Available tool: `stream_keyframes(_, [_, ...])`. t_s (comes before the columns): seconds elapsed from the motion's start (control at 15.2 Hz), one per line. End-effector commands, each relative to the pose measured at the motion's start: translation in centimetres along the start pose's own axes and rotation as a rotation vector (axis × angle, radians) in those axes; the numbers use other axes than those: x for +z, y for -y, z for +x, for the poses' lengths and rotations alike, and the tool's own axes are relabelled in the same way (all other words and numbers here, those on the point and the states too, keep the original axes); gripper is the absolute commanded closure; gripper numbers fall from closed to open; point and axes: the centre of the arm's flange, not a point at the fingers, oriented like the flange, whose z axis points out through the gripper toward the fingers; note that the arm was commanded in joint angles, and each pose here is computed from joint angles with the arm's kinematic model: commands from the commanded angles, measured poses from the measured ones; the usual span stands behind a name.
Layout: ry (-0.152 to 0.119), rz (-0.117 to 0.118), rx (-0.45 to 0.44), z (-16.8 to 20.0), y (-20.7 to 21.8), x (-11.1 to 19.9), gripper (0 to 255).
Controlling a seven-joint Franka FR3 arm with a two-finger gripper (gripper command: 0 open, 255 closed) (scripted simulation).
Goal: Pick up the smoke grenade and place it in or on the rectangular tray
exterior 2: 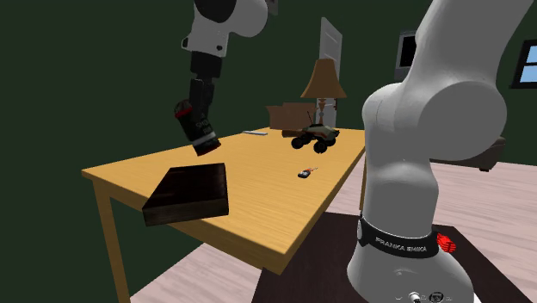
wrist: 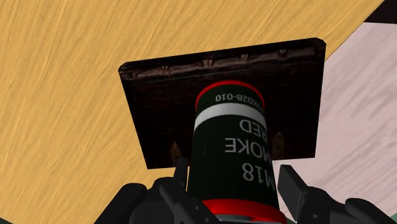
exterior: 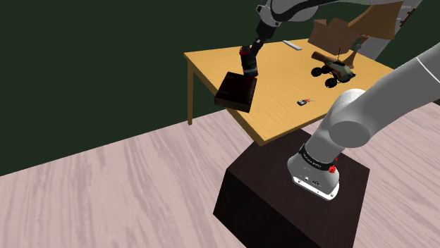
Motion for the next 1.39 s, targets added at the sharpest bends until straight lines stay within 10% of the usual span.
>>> stream_keyframes(0.0, [-0.001,-0.001,0.001,-0.1,0.3,0.9,255])
stream_keyframes(1.32, [-0.001,-0.001,0.001,-1.6,0.5,8.0,255])
